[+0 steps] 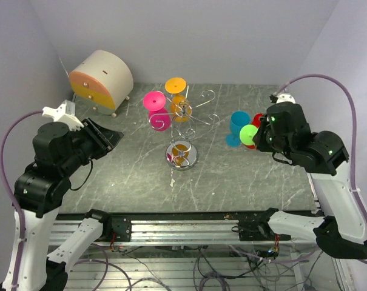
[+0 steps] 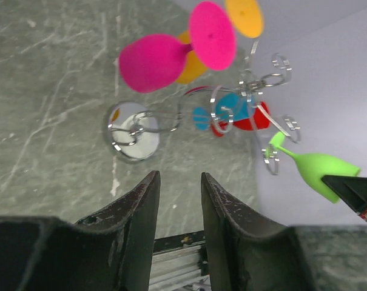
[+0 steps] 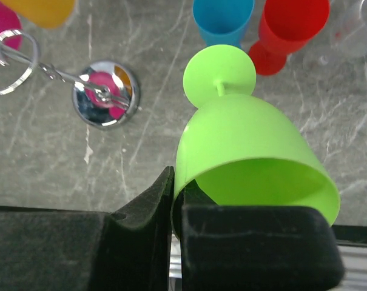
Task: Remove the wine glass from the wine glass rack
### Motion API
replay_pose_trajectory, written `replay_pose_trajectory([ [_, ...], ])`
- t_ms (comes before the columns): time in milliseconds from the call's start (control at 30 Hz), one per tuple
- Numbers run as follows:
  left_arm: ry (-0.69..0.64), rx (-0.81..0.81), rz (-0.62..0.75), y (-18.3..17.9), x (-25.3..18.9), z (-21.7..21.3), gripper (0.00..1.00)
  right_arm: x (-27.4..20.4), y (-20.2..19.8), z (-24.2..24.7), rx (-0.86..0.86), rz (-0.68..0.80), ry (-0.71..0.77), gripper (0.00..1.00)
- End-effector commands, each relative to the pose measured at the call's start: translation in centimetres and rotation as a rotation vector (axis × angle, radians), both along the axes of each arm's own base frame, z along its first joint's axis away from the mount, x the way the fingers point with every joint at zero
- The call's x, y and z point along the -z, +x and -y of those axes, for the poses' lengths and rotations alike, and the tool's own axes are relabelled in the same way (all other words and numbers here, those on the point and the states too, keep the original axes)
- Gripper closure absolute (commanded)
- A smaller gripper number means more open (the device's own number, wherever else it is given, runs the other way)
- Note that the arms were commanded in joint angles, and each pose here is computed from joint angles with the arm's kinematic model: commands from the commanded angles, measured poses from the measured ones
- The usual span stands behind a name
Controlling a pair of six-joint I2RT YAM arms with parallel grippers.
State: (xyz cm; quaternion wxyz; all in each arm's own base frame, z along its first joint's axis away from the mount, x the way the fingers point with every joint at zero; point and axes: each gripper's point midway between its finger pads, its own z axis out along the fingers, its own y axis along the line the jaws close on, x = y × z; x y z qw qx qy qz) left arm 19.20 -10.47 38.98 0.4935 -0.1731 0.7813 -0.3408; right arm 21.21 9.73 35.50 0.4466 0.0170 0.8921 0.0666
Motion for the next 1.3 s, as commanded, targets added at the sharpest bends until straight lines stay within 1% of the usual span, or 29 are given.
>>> replay_pose_trajectory([
  [0, 0.122, -0.027, -0.083, 0.3, 2.7, -1.2, 0.57, 3.2, -0.9, 0.2, -0.015, -0.115, -0.065, 1.00],
  [133, 0.138, -0.025, -0.098, 0.6, 3.7, -1.2, 0.57, 6.1, 0.0, 0.3, 0.007, -0.178, -0.153, 1.00],
  [200, 0.137, -0.023, -0.099, 0.8, 4.0, -1.1, 0.57, 7.4, 0.7, 0.1, -0.008, -0.204, -0.200, 1.00],
  [267, 0.131, -0.014, -0.101, 0.9, 4.3, -0.9, 0.57, 8.7, 1.6, -0.9, -0.049, -0.228, -0.211, 1.00],
  [367, 0.126, 0.001, -0.105, 0.9, 4.5, -0.5, 0.57, 10.6, 3.2, -2.0, -0.100, -0.272, -0.200, 1.00],
  [433, 0.130, -0.001, -0.106, 0.8, 4.6, -0.6, 0.57, 11.5, 4.4, -1.6, -0.095, -0.296, -0.192, 1.00],
  [600, 0.153, -0.020, -0.100, 0.6, 4.7, -1.2, 0.57, 13.5, 7.0, -0.8, -0.124, -0.340, -0.114, 1.00],
  [733, 0.164, -0.025, -0.111, 0.5, 5.2, -1.4, 0.57, 15.5, 7.6, -1.0, -0.152, -0.397, -0.105, 1.00],
  [933, 0.180, -0.037, -0.118, 0.5, 5.7, -1.7, 0.57, 18.2, 7.3, -1.4, -0.169, -0.460, -0.106, 1.00],
  [1100, 0.185, -0.037, -0.122, 0.4, 6.0, -1.8, 0.57, 19.4, 7.5, -0.4, -0.121, -0.478, -0.149, 1.00],
  [1267, 0.191, -0.038, -0.128, 0.4, 6.3, -1.9, 0.57, 20.6, 7.8, -0.5, -0.115, -0.488, -0.153, 1.00],
])
